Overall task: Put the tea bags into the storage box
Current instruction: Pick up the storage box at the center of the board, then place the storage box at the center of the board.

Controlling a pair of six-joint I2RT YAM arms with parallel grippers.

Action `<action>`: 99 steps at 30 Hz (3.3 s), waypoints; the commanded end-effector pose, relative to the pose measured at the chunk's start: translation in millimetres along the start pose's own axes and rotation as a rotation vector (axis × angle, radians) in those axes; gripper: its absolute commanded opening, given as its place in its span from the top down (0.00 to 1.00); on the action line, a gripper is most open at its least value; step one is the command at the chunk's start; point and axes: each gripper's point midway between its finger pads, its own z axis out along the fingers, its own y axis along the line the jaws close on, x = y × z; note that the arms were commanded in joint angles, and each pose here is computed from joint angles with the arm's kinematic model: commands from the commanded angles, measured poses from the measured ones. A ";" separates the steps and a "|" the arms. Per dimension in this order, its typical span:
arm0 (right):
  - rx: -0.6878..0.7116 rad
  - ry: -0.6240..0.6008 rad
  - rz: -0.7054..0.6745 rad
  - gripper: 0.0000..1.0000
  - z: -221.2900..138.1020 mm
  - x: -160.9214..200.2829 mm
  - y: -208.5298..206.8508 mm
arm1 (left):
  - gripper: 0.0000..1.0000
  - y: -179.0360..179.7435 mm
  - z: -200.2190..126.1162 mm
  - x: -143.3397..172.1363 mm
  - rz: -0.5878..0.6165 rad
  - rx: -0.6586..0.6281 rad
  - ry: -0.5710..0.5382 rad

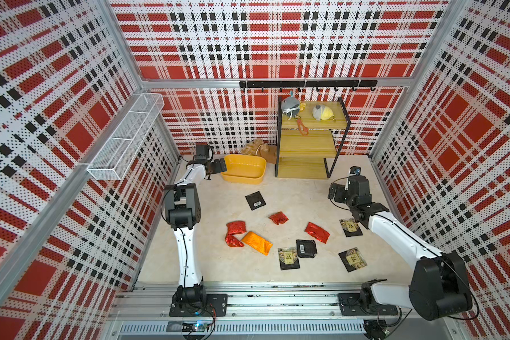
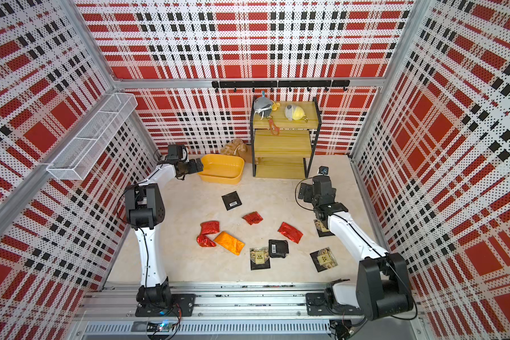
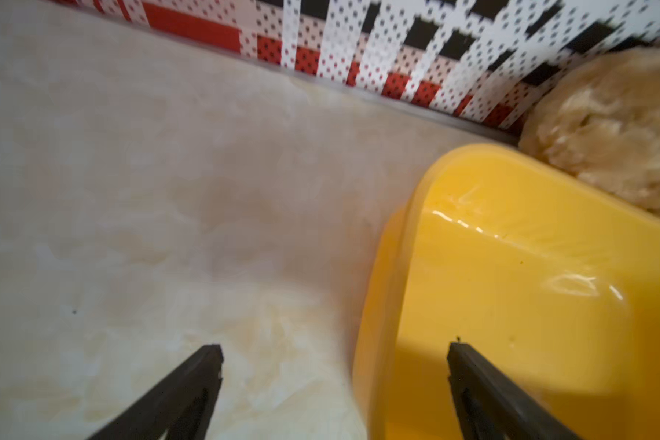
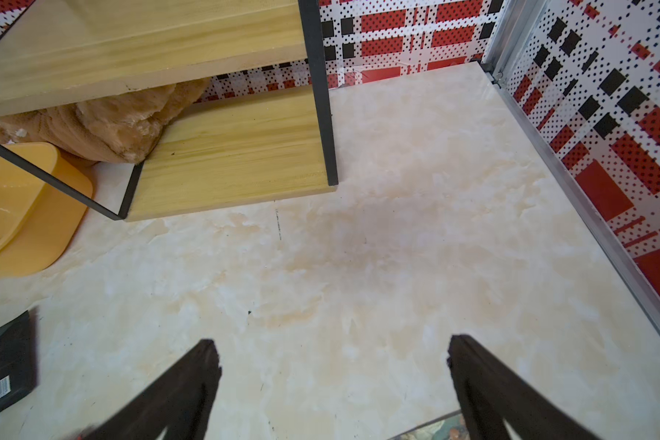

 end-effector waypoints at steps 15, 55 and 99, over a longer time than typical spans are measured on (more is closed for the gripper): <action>-0.011 0.052 0.009 0.00 -4.5 9.3 2.9 | 0.74 -17.1 18.0 11.2 0.014 0.020 0.065; -0.052 0.150 0.143 0.00 -29.0 33.1 10.9 | 1.00 -123.3 -174.3 90.6 0.063 0.139 0.058; 0.000 0.174 0.162 0.00 -36.0 41.6 0.1 | 1.00 -282.0 -62.0 185.2 0.043 0.077 0.030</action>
